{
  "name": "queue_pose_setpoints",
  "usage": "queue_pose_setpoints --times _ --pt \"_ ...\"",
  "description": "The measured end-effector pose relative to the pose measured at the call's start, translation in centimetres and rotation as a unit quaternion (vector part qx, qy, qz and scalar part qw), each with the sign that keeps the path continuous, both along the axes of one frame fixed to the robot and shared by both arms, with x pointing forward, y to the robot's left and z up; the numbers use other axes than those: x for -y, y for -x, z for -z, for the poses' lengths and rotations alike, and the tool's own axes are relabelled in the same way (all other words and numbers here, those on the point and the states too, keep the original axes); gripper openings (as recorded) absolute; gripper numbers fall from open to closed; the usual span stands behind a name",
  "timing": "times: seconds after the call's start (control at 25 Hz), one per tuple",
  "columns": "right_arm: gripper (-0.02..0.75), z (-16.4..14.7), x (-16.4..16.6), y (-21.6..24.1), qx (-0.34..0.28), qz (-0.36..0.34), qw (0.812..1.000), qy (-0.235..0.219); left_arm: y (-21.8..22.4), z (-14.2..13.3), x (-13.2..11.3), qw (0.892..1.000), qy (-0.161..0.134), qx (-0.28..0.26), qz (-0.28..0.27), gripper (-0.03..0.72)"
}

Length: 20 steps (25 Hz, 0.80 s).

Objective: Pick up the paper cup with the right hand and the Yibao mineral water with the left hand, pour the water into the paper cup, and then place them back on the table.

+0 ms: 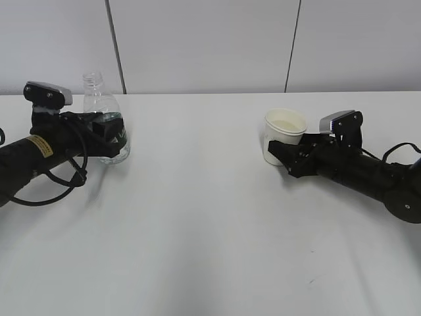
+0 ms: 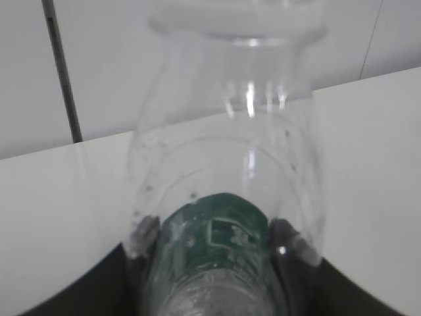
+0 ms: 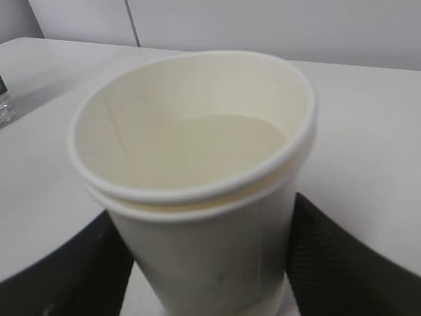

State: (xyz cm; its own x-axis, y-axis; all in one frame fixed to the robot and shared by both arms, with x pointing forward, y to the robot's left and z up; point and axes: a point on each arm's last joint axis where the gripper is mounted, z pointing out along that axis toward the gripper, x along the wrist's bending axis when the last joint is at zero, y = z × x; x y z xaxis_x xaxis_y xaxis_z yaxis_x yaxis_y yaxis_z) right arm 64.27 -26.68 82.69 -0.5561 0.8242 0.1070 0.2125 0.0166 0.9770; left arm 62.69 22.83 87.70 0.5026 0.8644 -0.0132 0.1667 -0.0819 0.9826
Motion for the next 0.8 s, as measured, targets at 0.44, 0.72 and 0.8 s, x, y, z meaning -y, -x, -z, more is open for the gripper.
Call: queue_pose_setpoints --times 0.44,0.72,0.8 --pt "0.619 0.23 0.00 0.24 -0.007 0.000 1.000 0.003 0.00 0.00 0.00 1.000 0.000 0.000 0.000 0.322" --pt "0.624 0.45 -0.02 0.56 -0.014 0.000 1.000 0.002 0.00 0.00 0.00 1.000 0.000 0.000 0.000 0.322" --pt "0.624 0.65 -0.04 0.86 -0.021 0.000 1.000 0.001 0.00 0.00 0.00 1.000 0.000 0.000 0.000 0.322"
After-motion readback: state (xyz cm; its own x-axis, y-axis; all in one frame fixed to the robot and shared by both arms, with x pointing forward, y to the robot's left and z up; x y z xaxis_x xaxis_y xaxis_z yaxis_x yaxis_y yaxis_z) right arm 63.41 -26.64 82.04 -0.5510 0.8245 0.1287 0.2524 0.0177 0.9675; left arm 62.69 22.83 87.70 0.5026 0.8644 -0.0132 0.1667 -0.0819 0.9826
